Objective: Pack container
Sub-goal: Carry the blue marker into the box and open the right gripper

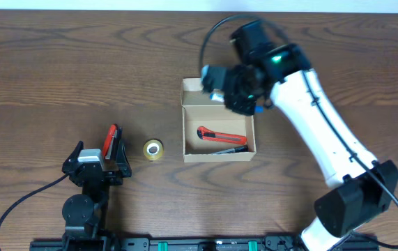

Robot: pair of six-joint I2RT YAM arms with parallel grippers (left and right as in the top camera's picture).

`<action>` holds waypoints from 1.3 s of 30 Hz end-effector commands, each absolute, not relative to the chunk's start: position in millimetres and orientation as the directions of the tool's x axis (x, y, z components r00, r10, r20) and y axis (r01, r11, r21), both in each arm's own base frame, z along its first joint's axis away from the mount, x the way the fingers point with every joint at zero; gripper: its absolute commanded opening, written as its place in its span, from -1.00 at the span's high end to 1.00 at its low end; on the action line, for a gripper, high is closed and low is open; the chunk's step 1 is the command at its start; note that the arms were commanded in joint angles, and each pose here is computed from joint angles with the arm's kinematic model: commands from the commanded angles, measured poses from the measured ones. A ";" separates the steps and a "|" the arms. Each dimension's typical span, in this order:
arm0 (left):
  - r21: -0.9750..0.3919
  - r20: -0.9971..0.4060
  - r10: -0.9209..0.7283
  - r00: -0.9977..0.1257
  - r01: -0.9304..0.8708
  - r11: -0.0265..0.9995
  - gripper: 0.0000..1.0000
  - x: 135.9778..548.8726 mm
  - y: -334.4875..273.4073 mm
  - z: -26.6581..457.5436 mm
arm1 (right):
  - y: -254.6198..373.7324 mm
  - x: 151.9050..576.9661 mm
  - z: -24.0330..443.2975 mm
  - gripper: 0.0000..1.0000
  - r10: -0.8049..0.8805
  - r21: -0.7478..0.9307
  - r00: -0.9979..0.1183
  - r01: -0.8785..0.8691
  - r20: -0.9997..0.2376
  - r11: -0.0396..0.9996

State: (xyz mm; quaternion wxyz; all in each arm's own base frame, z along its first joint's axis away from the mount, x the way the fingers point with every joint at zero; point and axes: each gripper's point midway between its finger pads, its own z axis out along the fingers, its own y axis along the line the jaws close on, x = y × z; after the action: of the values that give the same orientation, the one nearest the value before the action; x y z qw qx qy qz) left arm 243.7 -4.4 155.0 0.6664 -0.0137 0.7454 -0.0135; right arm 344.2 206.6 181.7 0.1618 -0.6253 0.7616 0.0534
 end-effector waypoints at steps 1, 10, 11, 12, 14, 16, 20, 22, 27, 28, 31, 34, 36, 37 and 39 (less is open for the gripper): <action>-0.043 -0.986 -0.040 -0.159 0.018 0.999 -0.91 243.6 -8.6 135.9 | 216.4 340.7 188.6 0.97 -0.971 -0.235 0.058 -0.972 -0.231 -0.002; -0.043 -0.987 -0.039 -0.159 0.017 0.999 -0.91 243.6 -8.4 135.9 | 233.4 327.5 134.2 0.97 -0.963 -0.054 0.071 -0.997 -0.261 -0.059; -0.043 -0.987 -0.039 -0.159 0.017 0.999 -0.91 243.6 -8.4 135.9 | 233.0 326.7 124.4 0.98 -0.966 -0.034 0.064 -0.998 -0.251 -0.058; -0.043 -0.987 -0.039 -0.159 0.017 0.999 -0.91 243.6 -8.4 135.9 | 232.9 325.2 113.7 0.97 -0.968 -0.008 0.057 -0.998 -0.244 -0.056; -0.043 -0.987 -0.039 -0.159 0.017 0.999 -0.91 243.6 -8.4 135.9 | 231.6 322.0 93.3 0.97 -0.974 0.039 0.046 -0.998 -0.223 -0.056; -0.043 -0.986 -0.039 -0.159 0.017 0.999 -0.91 243.6 -8.4 135.8 | 231.2 318.3 73.3 0.97 -0.977 0.084 0.033 -0.995 -0.209 -0.051; -0.042 -0.987 -0.039 -0.159 0.017 0.999 -0.91 243.6 -8.4 135.9 | 232.5 309.4 40.0 0.98 -0.980 0.168 0.002 -0.985 -0.200 -0.036; -0.043 -0.987 -0.039 -0.159 0.017 0.999 -0.91 243.6 -8.4 135.9 | 231.5 307.1 30.5 0.98 -0.982 0.195 -0.014 -0.981 -0.186 -0.023; -0.042 -0.987 -0.039 -0.159 0.017 0.999 -0.91 243.6 -8.4 135.9 | 232.1 307.3 26.1 0.58 -0.983 0.202 -0.026 -0.979 -0.182 -0.012; -0.042 -0.987 -0.039 -0.159 0.017 0.999 -0.91 243.6 -8.4 135.9 | 232.4 307.7 26.1 0.51 -0.983 0.201 -0.026 -0.980 -0.182 -0.012; -0.043 -0.987 -0.039 -0.159 0.017 0.999 -0.91 243.6 -8.4 135.9 | 232.3 307.5 26.1 0.35 -0.983 0.204 -0.038 -0.979 -0.180 0.001; -0.042 -0.987 -0.039 -0.159 0.016 0.999 -0.91 243.6 -8.3 135.9 | 233.9 306.2 31.2 0.24 -0.981 0.211 -0.051 -0.977 -0.188 0.010; -0.041 -0.987 -0.038 -0.159 0.016 0.999 -0.91 243.6 -8.2 135.9 | 236.7 306.8 40.8 0.13 -0.978 0.210 -0.065 -0.977 -0.200 0.022; -0.042 -0.987 -0.038 -0.158 0.017 0.999 -0.91 243.6 -8.3 136.1 | 238.8 308.3 49.8 0.10 -0.975 0.203 -0.070 -0.979 -0.212 0.027; -0.067 -0.985 -0.062 -0.158 0.025 0.997 -0.91 243.6 -10.5 136.3 | 244.3 313.2 73.5 -0.01 -0.965 0.175 -0.073 -0.984 -0.251 0.029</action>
State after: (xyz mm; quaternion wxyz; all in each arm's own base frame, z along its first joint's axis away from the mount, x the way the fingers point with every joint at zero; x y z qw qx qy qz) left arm 243.7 -4.5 155.0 0.6664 -0.0144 0.7453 -0.0144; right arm 298.5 229.5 32.4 -0.0296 -0.6858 0.7133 0.1414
